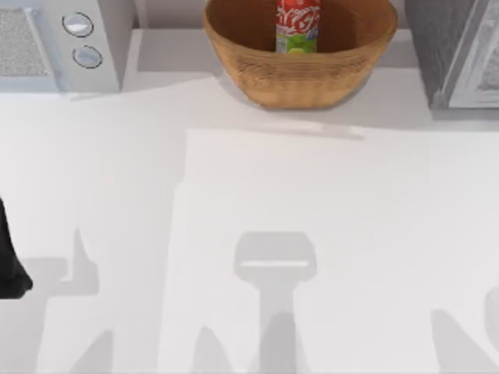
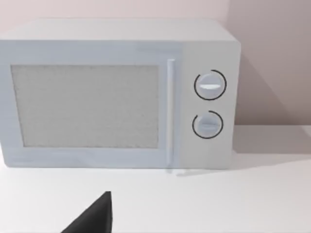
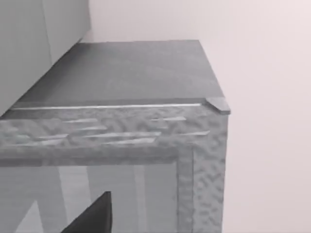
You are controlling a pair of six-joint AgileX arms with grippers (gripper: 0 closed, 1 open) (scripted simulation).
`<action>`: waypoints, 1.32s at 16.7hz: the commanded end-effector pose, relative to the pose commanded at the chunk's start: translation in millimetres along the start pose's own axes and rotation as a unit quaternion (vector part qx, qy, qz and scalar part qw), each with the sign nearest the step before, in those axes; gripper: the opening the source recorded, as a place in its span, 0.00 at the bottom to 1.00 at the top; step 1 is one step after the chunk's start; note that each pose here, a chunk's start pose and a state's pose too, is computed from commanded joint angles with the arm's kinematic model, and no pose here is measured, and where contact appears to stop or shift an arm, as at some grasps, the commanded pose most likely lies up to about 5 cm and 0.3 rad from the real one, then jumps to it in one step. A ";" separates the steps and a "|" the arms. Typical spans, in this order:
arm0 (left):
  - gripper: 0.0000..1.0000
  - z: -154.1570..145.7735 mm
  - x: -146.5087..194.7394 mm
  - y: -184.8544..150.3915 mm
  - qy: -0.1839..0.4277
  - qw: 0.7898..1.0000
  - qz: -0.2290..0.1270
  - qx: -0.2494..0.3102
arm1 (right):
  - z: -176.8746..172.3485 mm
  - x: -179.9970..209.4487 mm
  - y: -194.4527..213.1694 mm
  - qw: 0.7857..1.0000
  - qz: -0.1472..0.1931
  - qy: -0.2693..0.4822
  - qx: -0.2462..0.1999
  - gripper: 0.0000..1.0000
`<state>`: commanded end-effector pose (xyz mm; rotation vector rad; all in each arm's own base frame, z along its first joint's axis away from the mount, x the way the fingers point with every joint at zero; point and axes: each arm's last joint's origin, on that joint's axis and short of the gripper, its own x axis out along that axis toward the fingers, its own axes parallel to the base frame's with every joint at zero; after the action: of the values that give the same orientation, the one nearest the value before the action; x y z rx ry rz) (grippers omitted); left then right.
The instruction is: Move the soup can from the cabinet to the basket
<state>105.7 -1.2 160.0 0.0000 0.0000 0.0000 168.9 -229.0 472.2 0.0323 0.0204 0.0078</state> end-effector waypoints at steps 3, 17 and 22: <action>1.00 0.0 0.0 0.0 0.000 1.000 0.000 0.000 | 30.3 -12.4 24.8 1.000 -0.002 -0.007 -0.012 1.00; 1.00 0.0 0.0 0.0 0.000 1.000 0.000 0.000 | 41.9 31.9 74.9 1.000 0.000 -0.019 -0.006 1.00; 1.00 0.0 0.0 0.0 0.000 1.000 0.000 0.000 | 39.3 75.7 152.9 1.000 0.002 -0.020 0.008 1.00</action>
<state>105.7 -1.2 160.0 0.0000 0.0000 0.0000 244.2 -76.8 515.0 0.0494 -0.0195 0.0110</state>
